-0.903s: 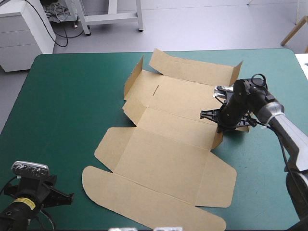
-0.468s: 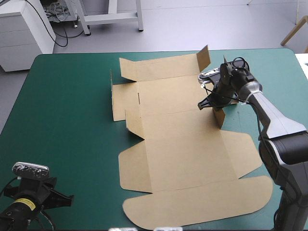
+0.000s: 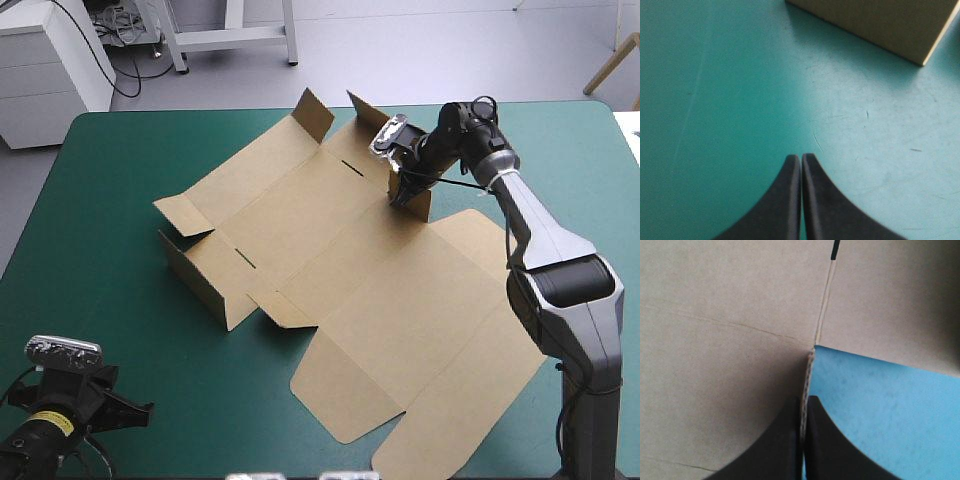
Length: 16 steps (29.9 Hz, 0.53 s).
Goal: Fold the box
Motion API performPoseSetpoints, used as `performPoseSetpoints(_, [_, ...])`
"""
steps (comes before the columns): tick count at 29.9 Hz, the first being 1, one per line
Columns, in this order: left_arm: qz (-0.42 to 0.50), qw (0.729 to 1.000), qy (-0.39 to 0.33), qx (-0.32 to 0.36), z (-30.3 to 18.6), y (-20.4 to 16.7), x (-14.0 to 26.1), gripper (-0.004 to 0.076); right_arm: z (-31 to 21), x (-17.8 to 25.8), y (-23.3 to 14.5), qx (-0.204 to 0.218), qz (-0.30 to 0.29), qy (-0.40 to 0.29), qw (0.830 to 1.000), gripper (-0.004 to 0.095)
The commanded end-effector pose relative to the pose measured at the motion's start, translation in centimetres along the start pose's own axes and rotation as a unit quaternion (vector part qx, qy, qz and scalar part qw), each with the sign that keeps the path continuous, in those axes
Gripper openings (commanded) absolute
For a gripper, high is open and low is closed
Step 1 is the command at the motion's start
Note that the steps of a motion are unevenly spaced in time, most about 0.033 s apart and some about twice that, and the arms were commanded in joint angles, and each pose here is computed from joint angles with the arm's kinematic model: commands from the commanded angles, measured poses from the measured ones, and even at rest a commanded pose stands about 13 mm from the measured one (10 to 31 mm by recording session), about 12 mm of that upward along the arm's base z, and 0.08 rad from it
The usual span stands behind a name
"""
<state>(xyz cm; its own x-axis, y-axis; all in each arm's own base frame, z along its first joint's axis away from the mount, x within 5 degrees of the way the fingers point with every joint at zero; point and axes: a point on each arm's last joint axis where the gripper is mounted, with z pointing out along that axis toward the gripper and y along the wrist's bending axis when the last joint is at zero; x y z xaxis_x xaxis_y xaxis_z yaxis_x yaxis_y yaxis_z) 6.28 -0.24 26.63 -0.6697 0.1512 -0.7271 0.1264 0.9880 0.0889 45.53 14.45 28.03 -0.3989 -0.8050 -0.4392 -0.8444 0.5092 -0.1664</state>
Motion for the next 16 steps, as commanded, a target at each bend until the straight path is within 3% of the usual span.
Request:
performPoseSetpoints(1, [-0.006,0.999,-0.046,0.002,-0.6,0.0,-1.5,-0.0010,-3.4,-3.4,1.4,0.041,-0.102,-0.073,0.991,-0.0018])
performPoseSetpoints(9, [-0.010,0.998,-0.063,0.007,-0.7,0.0,-1.8,-0.0010,-1.5,-8.1,5.9,0.074,-0.260,-0.122,0.955,-0.0018])
performPoseSetpoints(16, [-0.010,0.998,-0.068,0.007,-0.7,0.0,-1.9,-0.0010,-0.1,-10.7,10.0,0.065,-0.336,-0.144,0.928,-0.0020])
